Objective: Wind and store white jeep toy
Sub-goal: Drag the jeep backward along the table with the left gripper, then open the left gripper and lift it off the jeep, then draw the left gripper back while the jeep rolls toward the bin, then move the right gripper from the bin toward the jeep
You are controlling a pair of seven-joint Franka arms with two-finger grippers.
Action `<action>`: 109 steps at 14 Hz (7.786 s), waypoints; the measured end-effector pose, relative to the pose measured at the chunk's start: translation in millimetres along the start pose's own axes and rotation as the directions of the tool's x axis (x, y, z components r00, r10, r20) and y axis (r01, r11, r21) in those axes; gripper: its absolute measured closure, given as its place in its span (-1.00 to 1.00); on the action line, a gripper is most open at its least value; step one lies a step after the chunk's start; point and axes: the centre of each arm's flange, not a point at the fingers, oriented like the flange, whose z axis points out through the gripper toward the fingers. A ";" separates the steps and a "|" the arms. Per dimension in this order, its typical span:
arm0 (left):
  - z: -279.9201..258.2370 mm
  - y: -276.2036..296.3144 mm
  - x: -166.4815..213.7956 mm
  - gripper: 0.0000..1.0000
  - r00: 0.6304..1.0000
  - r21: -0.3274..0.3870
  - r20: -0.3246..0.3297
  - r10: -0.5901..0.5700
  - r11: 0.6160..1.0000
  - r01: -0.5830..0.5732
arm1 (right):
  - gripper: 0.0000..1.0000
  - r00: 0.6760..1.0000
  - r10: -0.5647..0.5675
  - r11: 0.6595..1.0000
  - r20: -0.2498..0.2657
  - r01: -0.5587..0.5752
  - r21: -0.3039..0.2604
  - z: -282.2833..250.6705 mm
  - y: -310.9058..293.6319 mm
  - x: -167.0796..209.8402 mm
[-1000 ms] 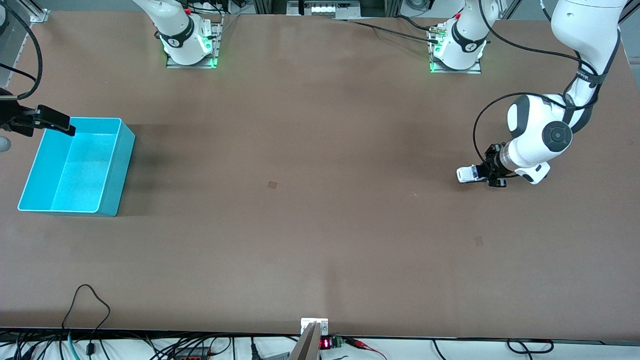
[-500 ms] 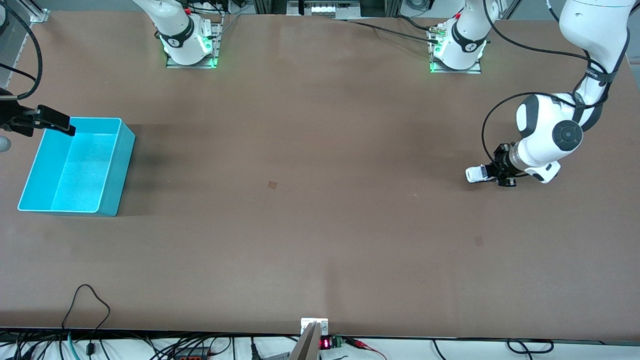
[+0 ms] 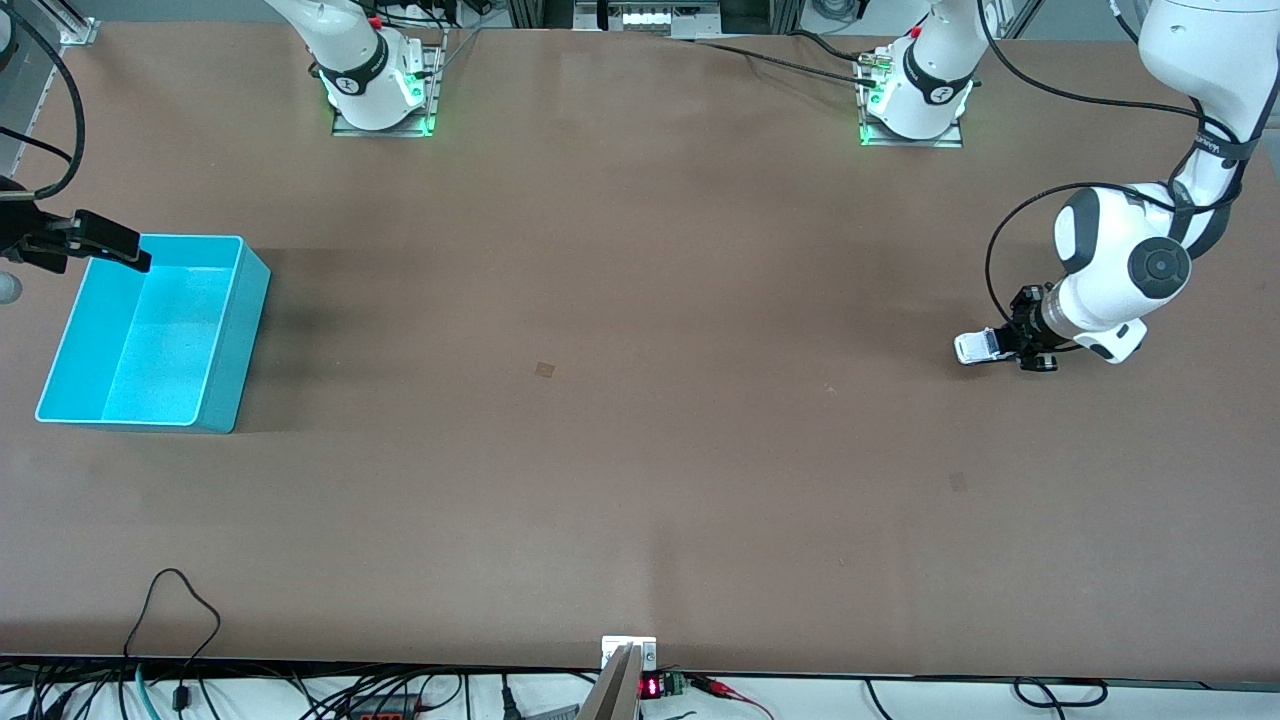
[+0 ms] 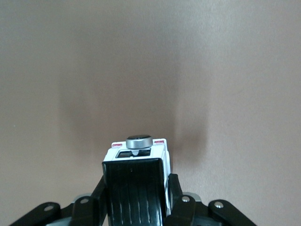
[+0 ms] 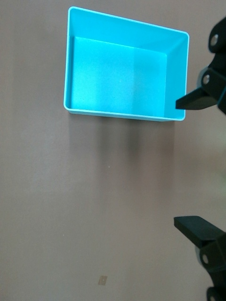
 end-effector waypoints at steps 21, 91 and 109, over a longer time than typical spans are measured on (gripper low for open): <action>4.1 -3.7 66.7 -0.19 0.999 -0.009 0.004 0.037 0.999 -0.036 | -1.00 1.000 0.000 1.000 0.002 0.000 0.000 0.2 0.0 -0.1; -403.1 30.5 -36.4 -1.00 0.116 -0.033 -0.009 0.993 0.115 -0.993 | -1.00 0.995 -0.090 0.996 0.033 0.090 0.007 18.6 -31.7 9.0; -434.1 26.7 -85.4 -1.00 -0.043 -0.013 -0.103 0.994 -0.044 -0.999 | -1.00 0.557 -0.829 0.548 0.037 0.825 -0.137 154.6 -220.8 89.8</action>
